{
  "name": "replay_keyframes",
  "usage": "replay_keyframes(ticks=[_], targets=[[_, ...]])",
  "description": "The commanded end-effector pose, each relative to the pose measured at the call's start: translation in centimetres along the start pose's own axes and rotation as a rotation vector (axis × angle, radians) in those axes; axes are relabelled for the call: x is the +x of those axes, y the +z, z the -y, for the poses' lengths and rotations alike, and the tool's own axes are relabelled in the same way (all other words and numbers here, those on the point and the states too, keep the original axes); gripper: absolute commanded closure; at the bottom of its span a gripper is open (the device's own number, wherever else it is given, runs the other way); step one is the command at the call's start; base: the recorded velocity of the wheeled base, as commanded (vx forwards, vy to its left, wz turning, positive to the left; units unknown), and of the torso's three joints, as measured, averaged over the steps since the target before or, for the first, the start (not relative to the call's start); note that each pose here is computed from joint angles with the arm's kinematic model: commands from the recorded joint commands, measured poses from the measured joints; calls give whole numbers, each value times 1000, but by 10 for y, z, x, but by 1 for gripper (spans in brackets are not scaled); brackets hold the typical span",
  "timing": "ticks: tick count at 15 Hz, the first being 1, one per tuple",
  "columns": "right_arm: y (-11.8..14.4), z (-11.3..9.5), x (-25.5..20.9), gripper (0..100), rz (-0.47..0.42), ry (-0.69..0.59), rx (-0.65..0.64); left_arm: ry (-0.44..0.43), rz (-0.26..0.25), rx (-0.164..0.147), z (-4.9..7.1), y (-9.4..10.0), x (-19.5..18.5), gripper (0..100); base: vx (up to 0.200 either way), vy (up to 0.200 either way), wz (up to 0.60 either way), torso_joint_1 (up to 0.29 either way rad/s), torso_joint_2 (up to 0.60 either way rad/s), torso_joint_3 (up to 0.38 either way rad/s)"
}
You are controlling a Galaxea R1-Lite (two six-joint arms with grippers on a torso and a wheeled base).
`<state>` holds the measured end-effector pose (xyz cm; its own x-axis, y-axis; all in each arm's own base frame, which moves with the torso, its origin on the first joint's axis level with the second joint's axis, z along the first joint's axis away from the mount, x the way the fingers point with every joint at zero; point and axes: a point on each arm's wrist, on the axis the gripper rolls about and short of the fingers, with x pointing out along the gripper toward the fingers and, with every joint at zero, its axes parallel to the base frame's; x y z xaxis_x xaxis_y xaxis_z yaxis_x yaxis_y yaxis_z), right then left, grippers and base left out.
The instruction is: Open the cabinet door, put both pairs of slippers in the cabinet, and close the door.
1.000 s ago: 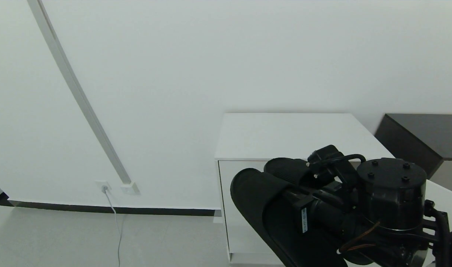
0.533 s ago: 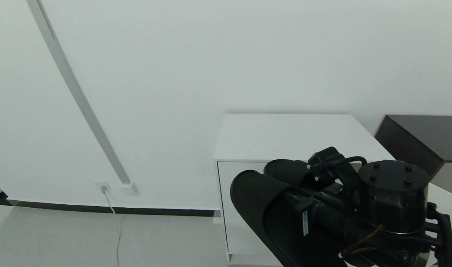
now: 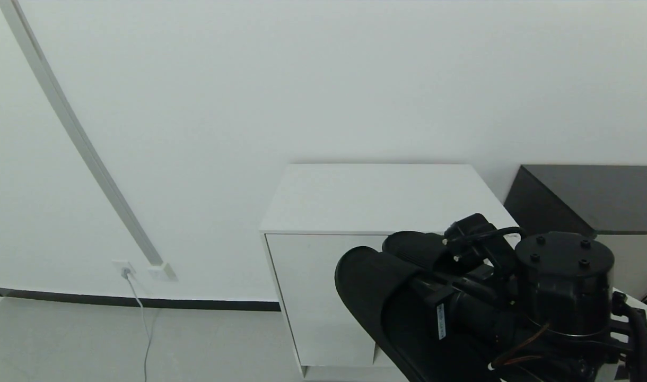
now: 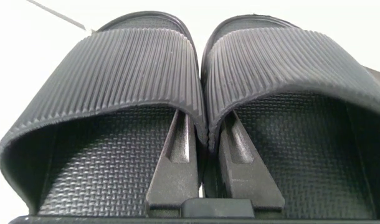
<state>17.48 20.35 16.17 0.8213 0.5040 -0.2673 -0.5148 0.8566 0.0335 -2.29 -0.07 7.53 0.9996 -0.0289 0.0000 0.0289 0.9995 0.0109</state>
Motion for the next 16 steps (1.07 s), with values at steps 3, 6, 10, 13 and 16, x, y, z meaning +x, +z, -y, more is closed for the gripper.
replay_keyframes(ticks=[3,6,10,13,16], targets=[[-4,1,0,100,-14,-2,-7,0,-2,0,0,0,0,100,0,-200,0,2,4,1],[-4,1,0,100,-15,-2,-7,0,-2,0,0,0,0,100,0,-200,0,4,-1,1],[-6,1,0,100,-21,-3,-9,0,-2,0,0,0,0,100,0,-50,0,2,3,1],[-7,1,1,100,-25,-3,-11,0,-2,0,0,0,0,100,0,0,0,0,0,0],[-7,1,1,100,-25,-3,-11,0,-2,0,0,0,0,100,0,0,0,0,0,0]])
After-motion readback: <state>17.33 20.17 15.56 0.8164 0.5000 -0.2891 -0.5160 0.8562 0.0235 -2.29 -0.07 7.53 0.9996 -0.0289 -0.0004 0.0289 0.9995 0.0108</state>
